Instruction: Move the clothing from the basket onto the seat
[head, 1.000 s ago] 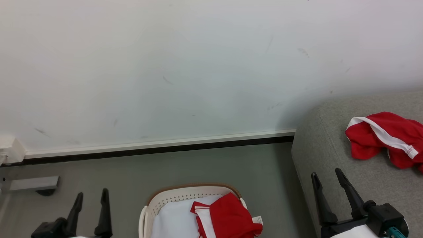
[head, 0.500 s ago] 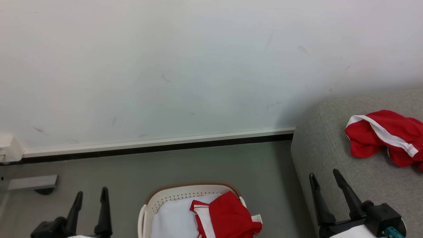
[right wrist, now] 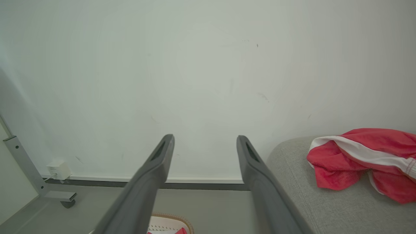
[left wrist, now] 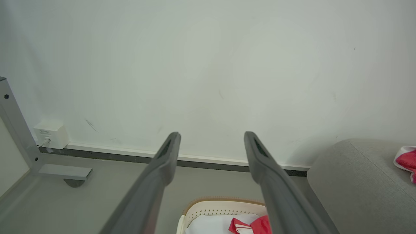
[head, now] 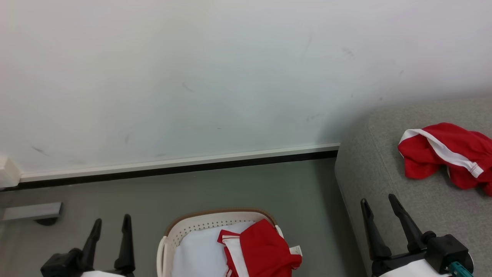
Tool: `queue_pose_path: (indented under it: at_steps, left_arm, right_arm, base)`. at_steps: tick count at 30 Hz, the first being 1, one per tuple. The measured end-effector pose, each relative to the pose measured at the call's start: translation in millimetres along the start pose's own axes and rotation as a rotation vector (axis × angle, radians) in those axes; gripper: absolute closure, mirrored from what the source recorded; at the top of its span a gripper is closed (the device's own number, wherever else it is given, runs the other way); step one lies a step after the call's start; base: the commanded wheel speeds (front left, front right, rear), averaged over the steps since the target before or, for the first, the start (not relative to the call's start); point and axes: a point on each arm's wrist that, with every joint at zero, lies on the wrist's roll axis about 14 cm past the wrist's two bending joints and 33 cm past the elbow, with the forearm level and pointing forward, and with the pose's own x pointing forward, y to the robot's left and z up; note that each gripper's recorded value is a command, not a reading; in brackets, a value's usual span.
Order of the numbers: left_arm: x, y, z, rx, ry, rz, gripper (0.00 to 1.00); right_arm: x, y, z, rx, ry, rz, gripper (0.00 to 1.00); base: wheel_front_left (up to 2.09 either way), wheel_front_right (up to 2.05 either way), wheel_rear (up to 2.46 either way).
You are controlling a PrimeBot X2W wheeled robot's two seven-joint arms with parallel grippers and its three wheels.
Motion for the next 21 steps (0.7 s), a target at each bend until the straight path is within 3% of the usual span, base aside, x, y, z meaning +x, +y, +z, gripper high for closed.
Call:
queue_pose_path:
  at_steps: [21]
  left_arm:
    - [47, -40, -27, -0.002, 0.067, -0.176, 0.0]
  right_arm:
    - [10, -34, -5, -0.05, 0.015, -0.09, 0.0]
  base:
    - [0.0, 0.0, 0.0]
